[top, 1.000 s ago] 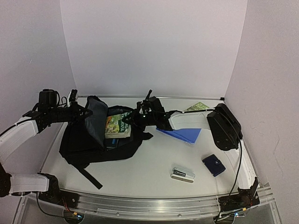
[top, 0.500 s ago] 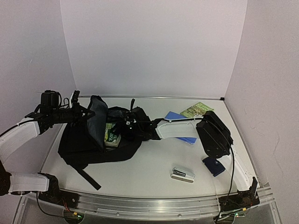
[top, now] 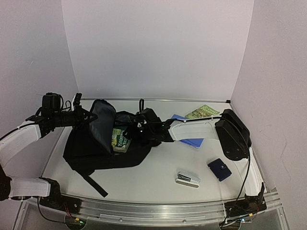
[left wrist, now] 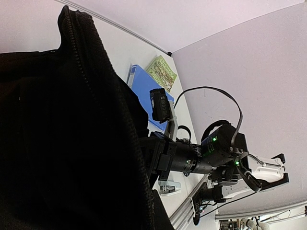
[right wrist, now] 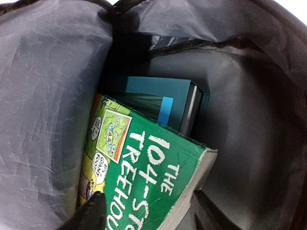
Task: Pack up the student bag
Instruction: Place the book in the student bag.
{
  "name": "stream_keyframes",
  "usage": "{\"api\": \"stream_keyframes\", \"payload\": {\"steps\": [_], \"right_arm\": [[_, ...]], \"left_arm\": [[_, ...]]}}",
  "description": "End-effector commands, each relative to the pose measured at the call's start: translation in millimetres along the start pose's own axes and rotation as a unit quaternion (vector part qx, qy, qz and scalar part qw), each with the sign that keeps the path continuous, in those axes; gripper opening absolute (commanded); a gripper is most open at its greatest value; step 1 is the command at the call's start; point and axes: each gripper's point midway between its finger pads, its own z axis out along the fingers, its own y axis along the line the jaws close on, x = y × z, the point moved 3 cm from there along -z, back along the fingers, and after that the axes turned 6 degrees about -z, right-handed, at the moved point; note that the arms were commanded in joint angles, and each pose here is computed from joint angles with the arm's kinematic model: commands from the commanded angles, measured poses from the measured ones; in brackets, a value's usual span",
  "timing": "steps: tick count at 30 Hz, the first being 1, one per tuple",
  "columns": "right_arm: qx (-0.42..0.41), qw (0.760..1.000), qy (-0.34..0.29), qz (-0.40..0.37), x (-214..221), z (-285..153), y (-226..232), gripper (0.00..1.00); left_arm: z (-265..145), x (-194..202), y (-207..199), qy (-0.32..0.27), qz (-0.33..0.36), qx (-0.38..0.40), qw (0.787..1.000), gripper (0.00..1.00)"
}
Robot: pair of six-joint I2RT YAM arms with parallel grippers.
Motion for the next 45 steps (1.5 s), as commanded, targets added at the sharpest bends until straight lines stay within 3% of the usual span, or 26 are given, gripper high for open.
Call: {"api": "stream_keyframes", "payload": {"steps": [1,6,16,26,32,38,45], "right_arm": [[-0.003,1.0,-0.008,-0.012,-4,-4,13,0.52],[-0.026,0.999,0.007,-0.023,5,14,26,0.41],[-0.12,0.992,0.02,-0.043,13,39,72,0.34],[-0.133,0.99,0.01,-0.054,11,39,87,0.36],[-0.124,0.988,-0.033,-0.084,-16,-8,102,0.45],[-0.081,0.986,-0.093,-0.11,-47,-90,105,0.57],[0.03,0.985,-0.133,-0.103,-68,-168,51,0.72]], "left_arm": [[0,-4,-6,-0.007,0.011,0.009,1.0,0.0],[0,-2,-4,-0.003,0.008,0.009,1.0,0.0],[3,1,-1,0.001,-0.002,0.014,1.0,0.0],[1,2,8,-0.008,-0.015,-0.013,1.0,0.0],[-13,-5,48,-0.067,-0.064,-0.148,0.985,0.0],[-20,5,92,-0.071,-0.137,-0.237,0.959,0.0],[-41,15,116,-0.113,-0.165,-0.293,0.935,0.05]]}}
